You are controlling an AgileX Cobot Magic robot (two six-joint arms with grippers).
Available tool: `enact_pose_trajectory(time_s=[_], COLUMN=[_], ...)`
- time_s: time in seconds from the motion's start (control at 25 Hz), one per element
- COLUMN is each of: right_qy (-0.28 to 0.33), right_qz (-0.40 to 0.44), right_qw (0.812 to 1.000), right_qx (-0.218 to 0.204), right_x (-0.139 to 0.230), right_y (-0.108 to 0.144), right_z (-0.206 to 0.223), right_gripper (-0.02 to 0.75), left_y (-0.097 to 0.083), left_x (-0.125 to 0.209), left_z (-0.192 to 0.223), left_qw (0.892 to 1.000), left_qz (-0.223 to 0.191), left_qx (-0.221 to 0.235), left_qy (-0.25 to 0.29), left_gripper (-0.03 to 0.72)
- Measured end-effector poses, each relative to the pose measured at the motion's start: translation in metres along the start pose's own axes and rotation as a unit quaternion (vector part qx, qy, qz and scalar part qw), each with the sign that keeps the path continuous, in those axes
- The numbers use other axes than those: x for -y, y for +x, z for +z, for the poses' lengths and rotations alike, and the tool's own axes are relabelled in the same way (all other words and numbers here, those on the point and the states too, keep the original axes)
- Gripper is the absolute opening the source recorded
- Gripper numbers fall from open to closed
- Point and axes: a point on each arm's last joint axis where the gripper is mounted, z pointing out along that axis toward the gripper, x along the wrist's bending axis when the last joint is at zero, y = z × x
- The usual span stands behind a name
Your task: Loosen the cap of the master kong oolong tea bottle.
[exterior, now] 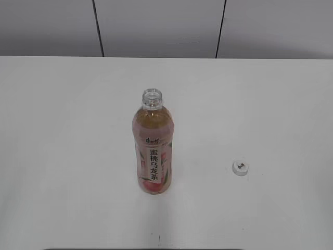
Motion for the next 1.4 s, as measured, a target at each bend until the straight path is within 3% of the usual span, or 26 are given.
enact_pose_trajectory(time_s=[0.32, 0.6, 1.4], right_qy=[-0.002, -0.002, -0.002], right_qz=[0.000, 0.000, 0.000], right_qw=[1.000, 1.000, 1.000], right_qx=[0.001, 0.001, 0.001], right_x=[0.0002, 0.0002, 0.0002], right_y=[-0.0001, -0.0001, -0.0001], right_z=[-0.0004, -0.0004, -0.0004], right_gripper=[0.482, 0.482, 0.482], left_y=[0.0001, 0.0008, 0.0007], left_x=[0.0004, 0.0005, 0.0005], left_z=[-0.0008, -0.0008, -0.0008], left_qw=[1.000, 1.000, 1.000], left_qz=[0.001, 0.011, 0.009], left_qx=[-0.001, 0.025, 0.020], left_qy=[-0.002, -0.004, -0.004], left_gripper=[0.457, 0.449, 0.426])
